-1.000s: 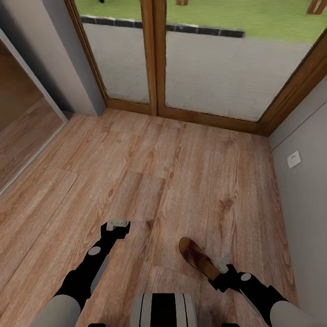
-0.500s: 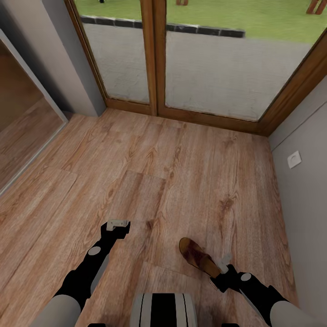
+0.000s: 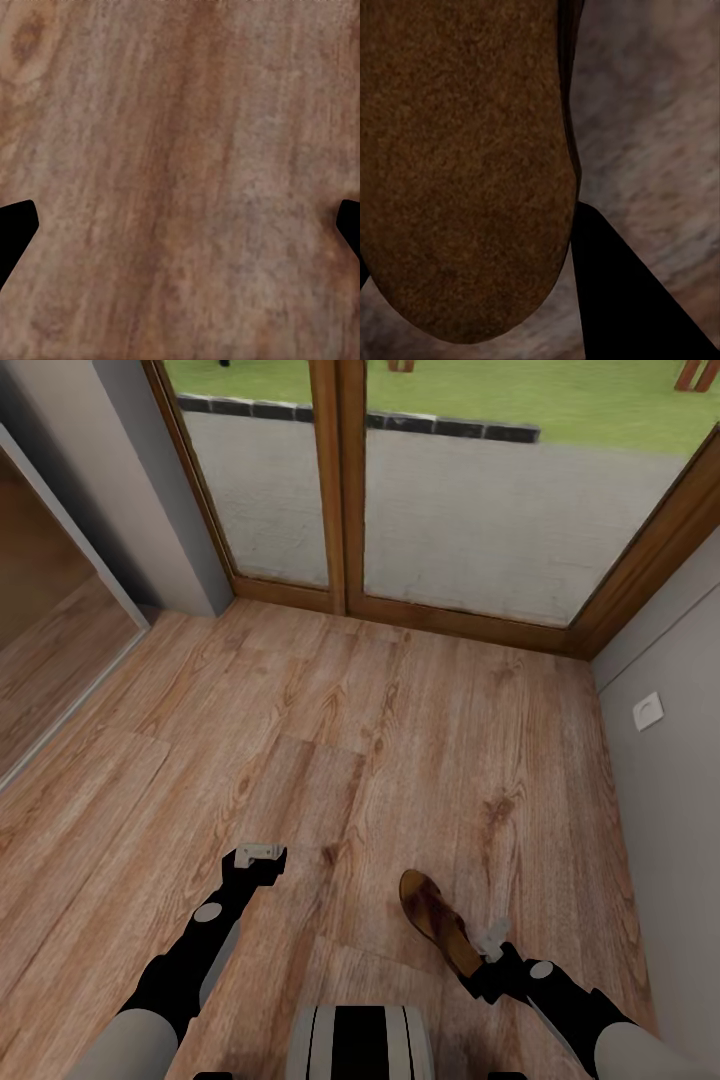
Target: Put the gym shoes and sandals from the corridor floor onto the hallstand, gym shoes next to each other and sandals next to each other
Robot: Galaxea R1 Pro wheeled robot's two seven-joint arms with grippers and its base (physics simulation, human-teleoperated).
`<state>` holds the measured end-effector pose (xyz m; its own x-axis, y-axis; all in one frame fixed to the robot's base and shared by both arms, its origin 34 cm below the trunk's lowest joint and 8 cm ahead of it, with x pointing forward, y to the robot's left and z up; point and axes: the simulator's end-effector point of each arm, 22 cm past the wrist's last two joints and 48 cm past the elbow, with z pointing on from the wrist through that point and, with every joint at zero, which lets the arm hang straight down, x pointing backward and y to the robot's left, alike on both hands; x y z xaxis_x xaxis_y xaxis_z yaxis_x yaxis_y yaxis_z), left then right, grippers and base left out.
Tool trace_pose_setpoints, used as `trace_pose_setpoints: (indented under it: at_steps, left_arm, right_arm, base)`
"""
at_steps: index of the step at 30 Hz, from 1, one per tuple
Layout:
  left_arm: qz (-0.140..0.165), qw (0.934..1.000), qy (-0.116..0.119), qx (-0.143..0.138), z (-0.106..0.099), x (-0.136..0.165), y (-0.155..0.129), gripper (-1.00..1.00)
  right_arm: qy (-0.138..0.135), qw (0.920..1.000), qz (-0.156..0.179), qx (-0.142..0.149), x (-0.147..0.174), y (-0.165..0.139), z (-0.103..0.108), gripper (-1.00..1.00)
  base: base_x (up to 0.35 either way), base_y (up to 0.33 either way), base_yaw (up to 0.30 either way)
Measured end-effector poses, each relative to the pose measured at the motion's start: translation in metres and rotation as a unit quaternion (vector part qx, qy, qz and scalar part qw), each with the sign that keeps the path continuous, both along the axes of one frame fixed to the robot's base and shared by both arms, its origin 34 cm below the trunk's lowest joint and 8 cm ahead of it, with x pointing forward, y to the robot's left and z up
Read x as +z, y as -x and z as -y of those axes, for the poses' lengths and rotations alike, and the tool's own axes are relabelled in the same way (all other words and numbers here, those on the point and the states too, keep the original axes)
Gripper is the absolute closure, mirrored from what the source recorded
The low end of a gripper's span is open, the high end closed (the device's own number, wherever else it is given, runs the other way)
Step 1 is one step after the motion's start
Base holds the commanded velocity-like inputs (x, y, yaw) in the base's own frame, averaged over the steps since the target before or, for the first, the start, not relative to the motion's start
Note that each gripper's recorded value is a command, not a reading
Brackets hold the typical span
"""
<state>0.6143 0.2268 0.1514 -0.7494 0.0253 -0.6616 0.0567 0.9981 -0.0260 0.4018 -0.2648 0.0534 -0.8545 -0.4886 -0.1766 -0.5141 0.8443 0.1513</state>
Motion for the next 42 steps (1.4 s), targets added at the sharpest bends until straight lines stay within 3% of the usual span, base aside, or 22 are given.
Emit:
trace_pose_setpoints:
  at_steps: [15,17,20,23,26,27,30,34,35,36,42]
  left_arm:
    - [-0.002,1.0000,0.000,0.000,-0.001,-0.001,0.001,-1.00]
    - [-0.003,1.0000,0.000,0.001,-0.002,-0.001,0.002,-1.00]
    - [-0.004,1.0000,-0.001,0.002,-0.003,-0.002,0.002,-1.00]
    - [-0.006,1.0000,-0.001,0.003,-0.003,-0.003,0.003,-1.00]
    - [-0.009,1.0000,-0.001,0.003,-0.003,-0.004,0.006,-1.00]
    - [-0.010,0.9999,-0.001,0.003,-0.003,-0.004,0.007,-1.00]
    - [-0.012,0.9999,-0.001,0.003,-0.003,-0.006,0.010,-1.00]
    - [-0.021,0.9998,-0.002,0.003,-0.003,-0.008,0.013,-1.00]
    - [-0.030,0.9995,-0.002,0.003,-0.003,-0.011,0.016,-1.00]
    - [-0.053,0.9986,-0.003,0.002,-0.003,-0.017,0.024,-1.00]
    - [-0.066,0.9978,0.000,0.002,0.000,-0.020,0.029,-1.00]
  right_arm:
    - [-0.005,1.0000,0.003,-0.003,0.001,-0.005,-0.003,1.00]
    - [-0.021,0.9990,0.040,-0.002,0.011,-0.040,-0.019,1.00]
    - [-0.034,0.9970,0.069,0.003,0.021,-0.068,-0.033,1.00]
    - [-0.031,0.9968,0.074,-0.008,0.031,-0.090,-0.037,1.00]
    - [-0.009,0.9958,0.057,-0.070,0.044,-0.117,-0.018,1.00]
    - [-0.001,0.9929,0.057,-0.105,0.053,-0.133,-0.005,1.00]
    - [0.003,0.9856,0.067,-0.155,0.072,-0.161,0.012,1.00]
    - [0.008,0.9806,0.066,-0.184,0.084,-0.173,0.024,1.00]
    - [0.012,0.9780,0.064,-0.198,0.088,-0.177,0.031,1.00]
    - [0.018,0.9704,0.066,-0.232,0.101,-0.188,0.049,1.00]
    - [0.010,0.9642,0.091,-0.249,0.122,-0.211,0.055,1.00]
  base:
    - [0.000,0.000,0.000]
    - [0.000,0.000,0.000]
    - [0.000,0.000,0.000]
    - [0.000,0.000,0.000]
    - [0.000,0.000,0.000]
    - [0.000,0.000,0.000]
    - [0.000,0.000,0.000]
    - [0.000,0.000,0.000]
    - [0.000,0.000,0.000]
    - [0.000,0.000,0.000]
    - [0.000,0.000,0.000]
